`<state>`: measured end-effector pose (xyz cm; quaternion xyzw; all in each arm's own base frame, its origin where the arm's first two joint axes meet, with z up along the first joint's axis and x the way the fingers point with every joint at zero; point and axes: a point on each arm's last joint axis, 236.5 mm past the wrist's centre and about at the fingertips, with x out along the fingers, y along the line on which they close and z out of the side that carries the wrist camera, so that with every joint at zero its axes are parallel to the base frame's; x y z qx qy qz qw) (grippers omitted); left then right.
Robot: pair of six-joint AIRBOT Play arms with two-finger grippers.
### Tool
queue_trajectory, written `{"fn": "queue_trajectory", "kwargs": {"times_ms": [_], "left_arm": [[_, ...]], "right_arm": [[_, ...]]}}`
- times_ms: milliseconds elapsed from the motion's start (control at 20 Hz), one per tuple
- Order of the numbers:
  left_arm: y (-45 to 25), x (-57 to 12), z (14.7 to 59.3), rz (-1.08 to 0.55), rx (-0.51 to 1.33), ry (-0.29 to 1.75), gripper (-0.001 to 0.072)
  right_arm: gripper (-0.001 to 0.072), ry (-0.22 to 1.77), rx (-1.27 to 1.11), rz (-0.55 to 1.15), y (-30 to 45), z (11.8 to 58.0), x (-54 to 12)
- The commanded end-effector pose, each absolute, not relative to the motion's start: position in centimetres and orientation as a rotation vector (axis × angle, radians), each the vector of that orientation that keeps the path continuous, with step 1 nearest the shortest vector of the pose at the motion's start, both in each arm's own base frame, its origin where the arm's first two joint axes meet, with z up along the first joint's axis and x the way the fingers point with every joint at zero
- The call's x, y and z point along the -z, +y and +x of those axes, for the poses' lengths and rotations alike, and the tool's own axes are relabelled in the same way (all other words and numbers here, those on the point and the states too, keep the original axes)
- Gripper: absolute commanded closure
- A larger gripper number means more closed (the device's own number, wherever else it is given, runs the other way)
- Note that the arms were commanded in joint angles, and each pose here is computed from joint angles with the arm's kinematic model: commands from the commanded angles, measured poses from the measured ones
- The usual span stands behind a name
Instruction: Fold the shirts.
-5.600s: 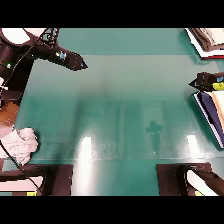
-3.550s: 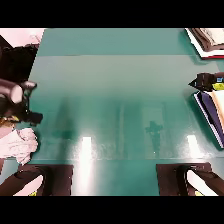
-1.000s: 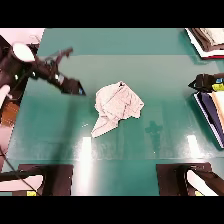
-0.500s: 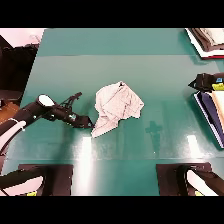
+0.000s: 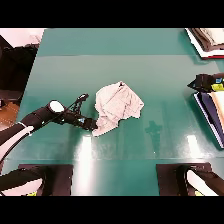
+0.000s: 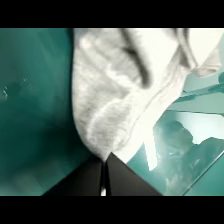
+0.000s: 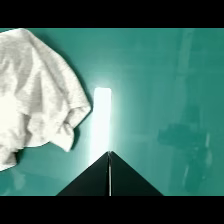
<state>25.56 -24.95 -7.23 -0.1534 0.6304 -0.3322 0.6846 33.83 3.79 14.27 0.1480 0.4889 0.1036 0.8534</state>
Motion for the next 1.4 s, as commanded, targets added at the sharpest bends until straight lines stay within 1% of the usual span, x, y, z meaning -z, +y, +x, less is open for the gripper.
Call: {"fn": "queue_trajectory", "kwargs": {"times_ms": [0, 50, 100, 150, 300, 400, 550, 750, 850, 1000, 1050, 1100, 1150, 1200, 1300, 1350], "left_arm": [[-24.3, 5.2, 26.9, -0.291, 0.756, 1.413, 0.0684], [-23.9, 4.2, 27.5, -0.270, 0.771, 1.406, 0.0684], [-23.6, 3.2, 28.1, -0.256, 0.785, 1.399, 0.0684], [-23.6, 2.3, 28.5, -0.253, 0.799, 1.392, 0.0684], [-23.8, 1.0, 28.9, -0.246, 0.820, 1.376, 0.0684], [-23.8, 1.1, 28.8, -0.244, 0.823, 1.382, 0.0684], [-23.8, 1.1, 28.6, -0.242, 0.828, 1.389, 0.0684], [-23.8, 1.1, 28.6, -0.243, 0.826, 1.386, 0.0684], [-23.8, 1.1, 28.6, -0.243, 0.826, 1.386, 0.0684], [-23.8, 1.1, 28.6, -0.243, 0.826, 1.386, 0.0684], [-23.8, 1.1, 28.6, -0.243, 0.827, 1.387, 0.0684], [-23.8, 1.1, 28.6, -0.242, 0.828, 1.388, 0.0684], [-23.8, 1.1, 28.6, -0.242, 0.828, 1.388, 0.0684], [-23.7, 1.1, 28.6, -0.241, 0.828, 1.389, 0.0684], [-22.9, 1.3, 28.2, -0.221, 0.822, 1.414, 0.0684], [-22.1, 1.1, 28.4, -0.215, 0.815, 1.424, 0.0684]], "right_arm": [[0.0687, 1.047, -0.316, 0.394, 7.1, 33.6, -13.2], [0.0540, 1.059, -0.348, 0.418, 8.6, 33.4, -11.9], [0.0325, 1.071, -0.364, 0.440, 9.8, 33.4, -10.4], [0.0258, 1.087, -0.375, 0.463, 11.0, 33.2, -8.5], [0.0260, 1.193, -0.413, 0.579, 15.0, 32.6, -3.0], [0.0262, 1.246, -0.409, 0.605, 16.9, 33.2, 0.4], [0.0263, 1.303, -0.401, 0.585, 18.7, 34.0, 3.8], [0.0266, 1.364, -0.426, 0.554, 20.9, 34.7, 6.0], [0.0345, 1.367, -0.431, 0.543, 21.5, 35.2, 6.5], [0.0358, 1.366, -0.424, 0.544, 21.6, 36.0, 6.9], [0.0472, 1.356, -0.422, 0.543, 21.6, 36.3, 6.8], [0.0558, 1.343, -0.424, 0.540, 21.6, 36.6, 6.5], [0.0603, 1.329, -0.427, 0.533, 21.6, 37.0, 6.2], [0.0669, 1.315, -0.432, 0.507, 21.4, 37.3, 5.7], [0.0699, 1.262, -0.442, 0.422, 20.5, 37.9, 3.9], [0.0699, 1.238, -0.445, 0.361, 19.8, 38.0, 2.8]]}}
